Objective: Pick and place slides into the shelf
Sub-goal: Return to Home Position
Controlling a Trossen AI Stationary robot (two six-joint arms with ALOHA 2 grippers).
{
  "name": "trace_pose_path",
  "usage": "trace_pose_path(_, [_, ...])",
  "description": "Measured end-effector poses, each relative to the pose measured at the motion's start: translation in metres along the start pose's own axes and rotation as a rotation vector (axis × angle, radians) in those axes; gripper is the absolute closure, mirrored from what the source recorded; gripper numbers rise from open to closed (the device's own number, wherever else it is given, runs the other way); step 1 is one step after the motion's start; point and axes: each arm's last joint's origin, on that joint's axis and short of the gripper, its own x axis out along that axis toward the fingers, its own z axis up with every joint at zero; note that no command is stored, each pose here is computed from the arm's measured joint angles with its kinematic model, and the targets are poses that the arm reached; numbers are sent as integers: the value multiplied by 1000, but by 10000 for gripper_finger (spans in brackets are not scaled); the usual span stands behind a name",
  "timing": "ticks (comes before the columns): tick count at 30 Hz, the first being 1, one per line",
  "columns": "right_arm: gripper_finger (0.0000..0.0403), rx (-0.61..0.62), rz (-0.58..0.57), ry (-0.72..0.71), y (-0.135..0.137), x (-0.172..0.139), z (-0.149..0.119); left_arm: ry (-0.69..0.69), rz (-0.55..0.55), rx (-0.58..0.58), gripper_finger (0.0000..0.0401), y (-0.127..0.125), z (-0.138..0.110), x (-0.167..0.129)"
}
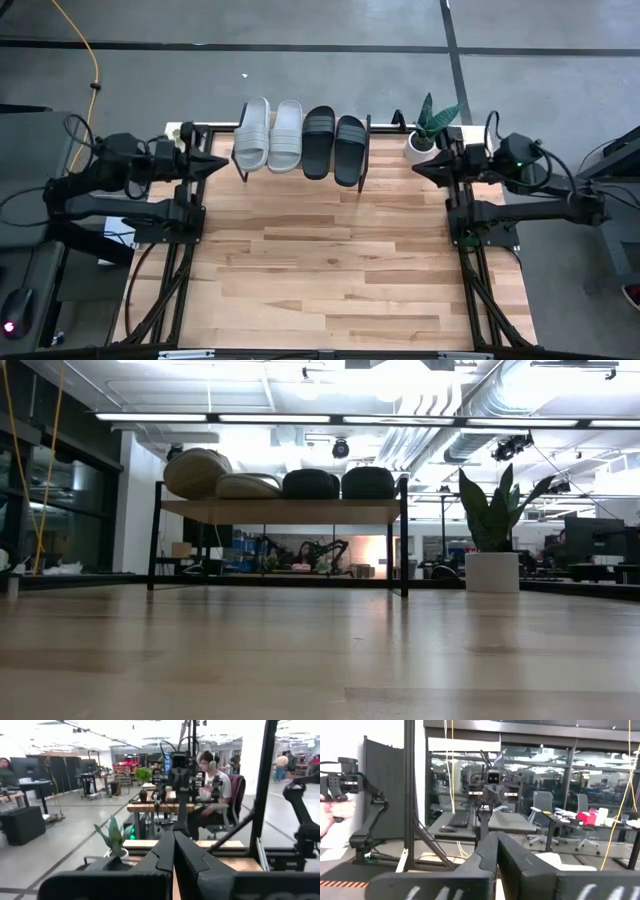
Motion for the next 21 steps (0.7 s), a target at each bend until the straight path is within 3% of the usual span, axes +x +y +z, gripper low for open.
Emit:
trace_pose_path(8, [403,-8,-4,-17,4,-10,-26,-33,-4,-25,401,-2,-42,-15])
trace_pose_path(21, [403,10,-61,-121,17,-62,-72,-55,-2,-33,401,-4,-77,-30])
